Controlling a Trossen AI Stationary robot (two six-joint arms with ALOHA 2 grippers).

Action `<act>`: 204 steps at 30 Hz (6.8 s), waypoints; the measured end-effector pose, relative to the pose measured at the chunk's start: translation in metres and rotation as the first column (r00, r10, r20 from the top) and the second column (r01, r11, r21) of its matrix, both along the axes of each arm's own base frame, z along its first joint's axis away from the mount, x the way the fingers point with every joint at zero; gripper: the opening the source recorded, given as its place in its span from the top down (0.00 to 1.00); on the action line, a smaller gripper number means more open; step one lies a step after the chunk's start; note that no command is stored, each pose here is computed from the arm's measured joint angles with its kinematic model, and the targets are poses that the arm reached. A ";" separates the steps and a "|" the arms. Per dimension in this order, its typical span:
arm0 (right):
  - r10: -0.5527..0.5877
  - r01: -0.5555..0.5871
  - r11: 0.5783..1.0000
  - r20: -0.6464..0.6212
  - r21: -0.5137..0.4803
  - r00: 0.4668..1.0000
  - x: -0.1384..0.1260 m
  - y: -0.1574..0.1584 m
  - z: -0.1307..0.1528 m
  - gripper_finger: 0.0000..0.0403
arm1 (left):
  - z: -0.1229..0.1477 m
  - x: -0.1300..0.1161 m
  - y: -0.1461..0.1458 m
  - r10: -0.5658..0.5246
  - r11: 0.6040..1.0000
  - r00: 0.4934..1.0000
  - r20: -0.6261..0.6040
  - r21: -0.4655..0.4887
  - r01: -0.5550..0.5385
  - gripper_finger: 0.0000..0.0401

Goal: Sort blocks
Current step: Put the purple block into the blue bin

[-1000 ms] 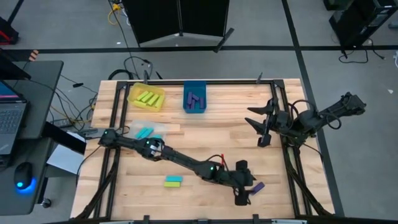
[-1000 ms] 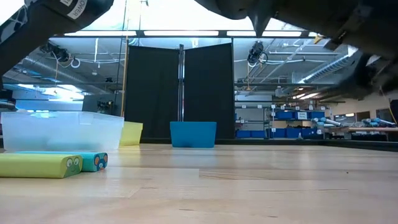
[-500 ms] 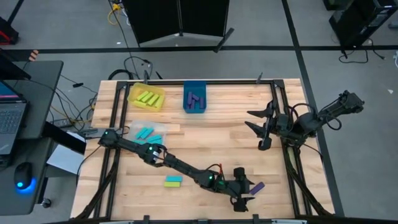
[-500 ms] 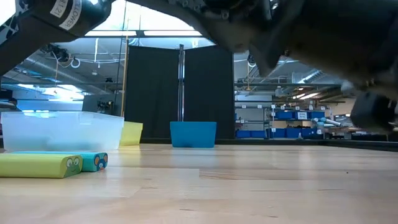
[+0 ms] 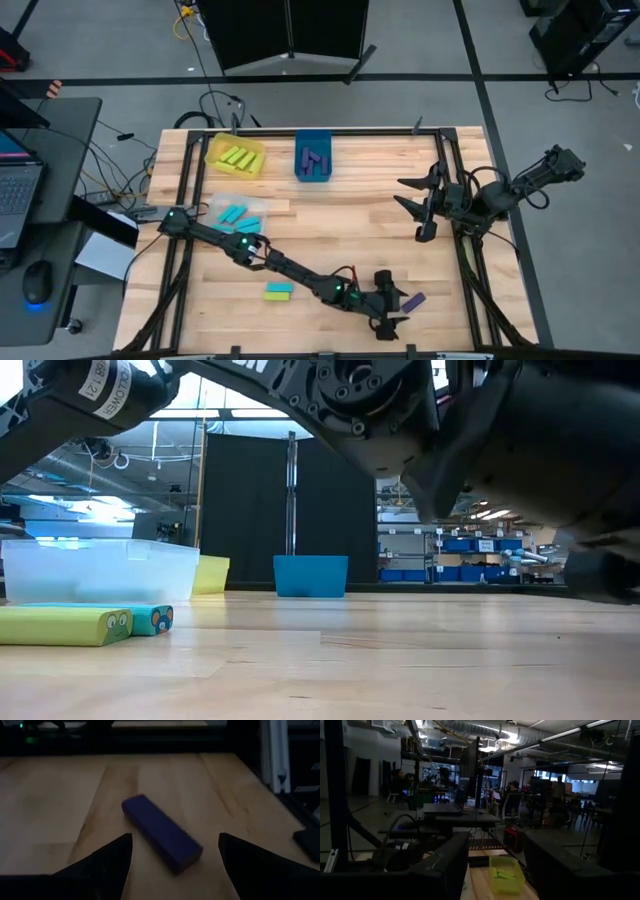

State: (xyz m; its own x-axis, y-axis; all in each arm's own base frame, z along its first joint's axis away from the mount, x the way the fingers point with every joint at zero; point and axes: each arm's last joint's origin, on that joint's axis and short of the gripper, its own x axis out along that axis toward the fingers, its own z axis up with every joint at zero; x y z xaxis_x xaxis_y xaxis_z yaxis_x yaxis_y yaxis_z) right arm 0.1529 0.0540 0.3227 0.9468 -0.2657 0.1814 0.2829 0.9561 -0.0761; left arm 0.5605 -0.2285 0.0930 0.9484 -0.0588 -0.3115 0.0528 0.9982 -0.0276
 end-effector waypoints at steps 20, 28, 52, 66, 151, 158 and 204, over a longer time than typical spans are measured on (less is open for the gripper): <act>-0.025 0.025 1.000 -0.003 0.005 1.000 0.000 -0.001 0.000 0.51 | -0.018 0.001 0.003 0.027 1.000 1.000 0.005 -0.001 -0.027 0.24; -0.025 0.025 1.000 -0.003 0.004 1.000 0.000 -0.001 0.000 0.51 | -0.018 0.004 0.009 0.047 0.999 0.999 0.003 -0.020 -0.047 0.27; -0.026 0.026 1.000 -0.005 -0.002 1.000 0.000 -0.001 0.000 0.51 | -0.018 0.010 0.024 0.071 0.996 0.997 -0.001 -0.044 -0.071 0.63; -0.026 0.026 1.000 -0.006 -0.002 1.000 0.000 -0.001 0.000 0.51 | -0.018 0.010 0.026 0.082 0.996 0.997 0.001 -0.041 -0.082 0.70; -0.105 0.108 0.988 0.034 -0.106 0.994 -0.050 -0.001 0.022 0.51 | 0.112 0.011 0.182 0.695 0.695 0.718 0.025 0.233 -0.680 0.71; -0.095 0.098 0.987 0.032 -0.129 0.995 -0.051 0.000 0.022 0.51 | 0.122 0.000 0.203 0.792 0.583 0.610 0.003 0.294 -0.758 0.73; -0.022 0.031 0.993 0.080 -0.117 0.997 -0.064 0.000 0.029 0.51 | 0.137 -0.100 0.291 0.963 0.267 0.130 -0.234 0.813 -0.517 0.73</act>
